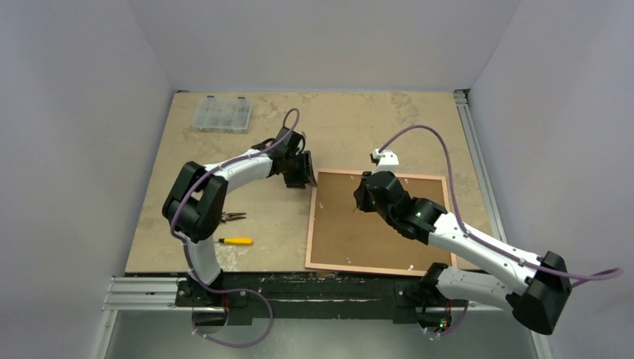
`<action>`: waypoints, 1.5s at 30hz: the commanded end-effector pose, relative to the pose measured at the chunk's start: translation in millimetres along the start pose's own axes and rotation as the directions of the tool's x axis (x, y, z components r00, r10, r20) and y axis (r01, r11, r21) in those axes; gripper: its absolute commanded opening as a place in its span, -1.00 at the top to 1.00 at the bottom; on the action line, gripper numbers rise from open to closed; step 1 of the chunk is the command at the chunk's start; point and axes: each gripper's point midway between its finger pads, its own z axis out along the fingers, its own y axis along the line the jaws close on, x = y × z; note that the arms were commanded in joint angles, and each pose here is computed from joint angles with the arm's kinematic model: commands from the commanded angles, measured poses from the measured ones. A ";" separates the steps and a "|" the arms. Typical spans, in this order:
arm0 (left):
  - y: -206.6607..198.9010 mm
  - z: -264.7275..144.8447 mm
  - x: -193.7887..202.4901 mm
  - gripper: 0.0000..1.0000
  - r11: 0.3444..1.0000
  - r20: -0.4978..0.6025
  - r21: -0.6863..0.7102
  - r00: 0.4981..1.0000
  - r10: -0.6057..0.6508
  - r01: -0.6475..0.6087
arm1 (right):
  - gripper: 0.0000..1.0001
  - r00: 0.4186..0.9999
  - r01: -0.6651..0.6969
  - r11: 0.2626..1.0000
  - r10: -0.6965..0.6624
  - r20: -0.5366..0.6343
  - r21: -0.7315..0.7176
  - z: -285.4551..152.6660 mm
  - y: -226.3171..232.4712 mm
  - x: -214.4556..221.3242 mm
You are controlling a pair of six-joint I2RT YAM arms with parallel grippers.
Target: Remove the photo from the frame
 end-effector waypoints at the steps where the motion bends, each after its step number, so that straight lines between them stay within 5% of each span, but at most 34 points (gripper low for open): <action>1: 3.9 -40.5 -9.1 0.11 0.989 0.113 -0.143 0.993 0.043 -0.026 | 1.00 0.998 -0.061 0.997 0.061 0.010 0.043 -18.6 -27.2 15.2; 16: 11.1 -30.1 118.6 0.06 0.958 0.021 -0.239 0.986 0.166 -0.157 | 1.00 0.990 -0.131 0.991 0.132 0.044 -0.023 -58.3 -44.9 20.8; 20: 9.0 -21.6 136.7 0.54 0.960 -0.035 -0.204 0.982 0.186 -0.189 | 1.00 0.986 -0.151 0.987 0.154 0.065 -0.048 -63.5 -47.2 21.9; 25: 4.5 -24.7 112.4 0.90 0.933 -0.008 -0.220 0.956 0.292 -0.286 | 1.00 0.986 -0.154 0.986 0.158 0.058 -0.058 -65.2 -46.6 23.8; 32: -25.2 -27.5 30.6 0.96 0.898 0.005 -0.026 0.898 0.440 -0.440 | 1.00 0.987 -0.148 0.988 0.150 0.049 -0.053 -63.6 -47.2 26.8; 36: -25.1 -11.2 -18.9 0.96 0.860 -0.082 -0.099 0.865 0.494 -0.501 | 1.00 0.988 -0.145 0.988 0.147 0.040 -0.055 -59.3 -44.7 28.9; 39: -26.6 -0.6 -60.4 0.72 0.887 -0.087 -0.157 0.901 0.426 -0.435 | 1.00 0.989 -0.142 0.988 0.144 0.034 -0.057 -57.2 -43.0 30.3; 44: -28.7 -32.9 -93.3 -0.45 0.953 0.064 -0.221 0.972 0.225 -0.206 | 1.00 0.989 -0.142 0.988 0.144 0.030 -0.057 -59.8 -43.6 29.8; 45: -31.4 -47.1 -94.3 -0.50 0.964 0.115 -0.214 0.976 0.186 -0.158 | 1.00 0.989 -0.143 0.988 0.145 0.035 -0.052 -60.5 -45.0 29.2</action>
